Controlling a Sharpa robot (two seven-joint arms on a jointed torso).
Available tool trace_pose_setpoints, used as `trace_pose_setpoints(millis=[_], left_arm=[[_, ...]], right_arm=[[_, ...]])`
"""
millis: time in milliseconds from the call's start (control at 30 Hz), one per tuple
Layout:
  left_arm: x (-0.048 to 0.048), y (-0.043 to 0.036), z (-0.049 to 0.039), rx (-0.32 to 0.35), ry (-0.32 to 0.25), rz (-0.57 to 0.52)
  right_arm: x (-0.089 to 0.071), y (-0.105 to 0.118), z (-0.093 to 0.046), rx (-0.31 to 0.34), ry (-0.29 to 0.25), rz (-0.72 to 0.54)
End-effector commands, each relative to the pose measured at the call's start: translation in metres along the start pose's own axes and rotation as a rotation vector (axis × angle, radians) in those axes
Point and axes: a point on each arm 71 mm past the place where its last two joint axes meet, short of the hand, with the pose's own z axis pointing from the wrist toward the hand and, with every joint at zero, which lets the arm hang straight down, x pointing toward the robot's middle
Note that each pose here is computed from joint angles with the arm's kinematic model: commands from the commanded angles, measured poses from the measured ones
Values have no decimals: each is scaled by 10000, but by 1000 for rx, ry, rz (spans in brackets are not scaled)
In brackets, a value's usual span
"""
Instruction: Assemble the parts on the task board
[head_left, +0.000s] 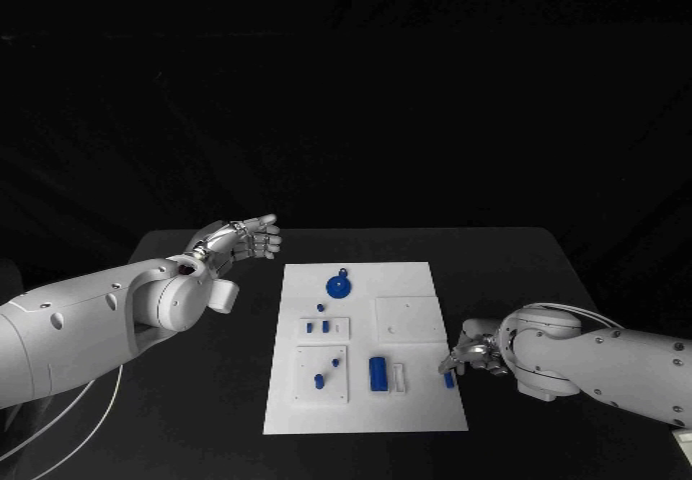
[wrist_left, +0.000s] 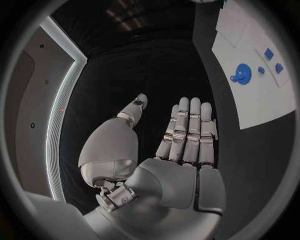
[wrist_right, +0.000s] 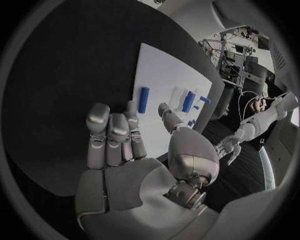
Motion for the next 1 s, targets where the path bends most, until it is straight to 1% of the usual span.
trace_pose_setpoints(millis=[33,233,600,1000], left_arm=[[26,-16,3,14,18,-8],[29,-16,2,14,21,-9],[13,-14,-4,12,18,-8],[11,-10,-1,7,18,-8]], right_arm=[[23,14,20,6,-9,-35],[42,-1,70,18,-26,-62],[89,12,141,25,-38,-89],[136,-4,188,29,-26,-69]])
